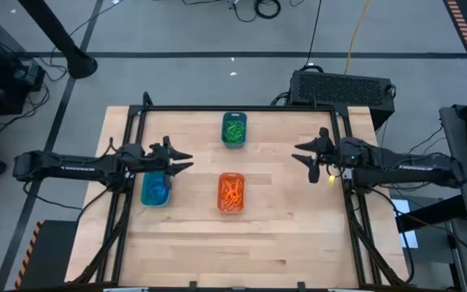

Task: Sort rubber bands into baskets
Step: Return to Home Position

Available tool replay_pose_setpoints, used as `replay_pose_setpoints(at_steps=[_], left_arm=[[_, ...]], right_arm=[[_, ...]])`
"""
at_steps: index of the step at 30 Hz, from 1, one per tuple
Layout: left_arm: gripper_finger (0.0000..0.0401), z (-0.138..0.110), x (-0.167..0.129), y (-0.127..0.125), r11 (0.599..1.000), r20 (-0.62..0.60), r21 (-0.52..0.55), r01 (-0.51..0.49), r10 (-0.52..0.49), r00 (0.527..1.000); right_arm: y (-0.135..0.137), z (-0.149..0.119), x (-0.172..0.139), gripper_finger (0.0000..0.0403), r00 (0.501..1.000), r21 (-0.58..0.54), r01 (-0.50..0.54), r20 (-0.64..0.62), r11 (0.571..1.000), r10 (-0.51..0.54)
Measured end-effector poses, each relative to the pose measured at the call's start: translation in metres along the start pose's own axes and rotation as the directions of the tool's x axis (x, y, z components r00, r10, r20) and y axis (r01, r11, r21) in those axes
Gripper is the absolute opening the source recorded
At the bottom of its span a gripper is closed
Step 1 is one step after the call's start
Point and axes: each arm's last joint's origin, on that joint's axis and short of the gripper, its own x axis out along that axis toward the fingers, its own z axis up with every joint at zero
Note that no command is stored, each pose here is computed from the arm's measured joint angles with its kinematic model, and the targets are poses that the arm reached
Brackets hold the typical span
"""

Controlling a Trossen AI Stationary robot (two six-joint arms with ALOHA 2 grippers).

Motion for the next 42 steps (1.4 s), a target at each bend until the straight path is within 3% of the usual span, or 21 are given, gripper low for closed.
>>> replay_pose_setpoints(at_steps=[4,9,13,16,19,23,42], left_arm=[[0.0128,-0.013,-0.004,0.000,1.000,0.040,-0.003,0.009,-0.009,0.999],[0.0128,-0.023,-0.008,0.001,0.997,0.055,-0.074,0.012,-0.008,0.998],[0.0128,-0.029,-0.010,0.001,0.992,0.054,-0.122,0.012,-0.005,0.999],[0.0128,-0.028,-0.010,0.002,0.992,0.064,-0.125,-0.006,0.014,0.998],[0.0128,-0.028,-0.010,0.003,0.991,0.072,-0.128,-0.039,0.048,0.996],[0.0128,-0.026,-0.010,0.003,0.991,0.091,-0.130,-0.045,0.057,0.994],[0.0128,-0.027,-0.010,0.003,0.990,0.081,-0.130,-0.050,0.061,0.995]], right_arm=[[-0.004,-0.028,-0.004,0.0115,0.999,0.060,-0.016,0.053,0.998,0.012],[-0.008,-0.048,-0.015,0.0013,0.998,0.070,-0.020,0.065,0.997,0.015],[-0.011,-0.054,-0.028,0.0009,0.997,0.105,-0.052,0.059,0.993,0.046],[-0.010,-0.054,-0.033,0.0002,0.978,0.084,-0.134,0.169,0.987,0.119],[-0.010,-0.063,-0.029,0.0003,0.956,0.044,-0.138,0.268,0.989,0.122],[-0.010,-0.079,-0.016,0.0001,0.946,0.021,-0.121,0.304,0.992,0.109],[-0.009,-0.083,-0.011,0.0006,0.959,-0.031,-0.127,0.251,0.991,0.130]])
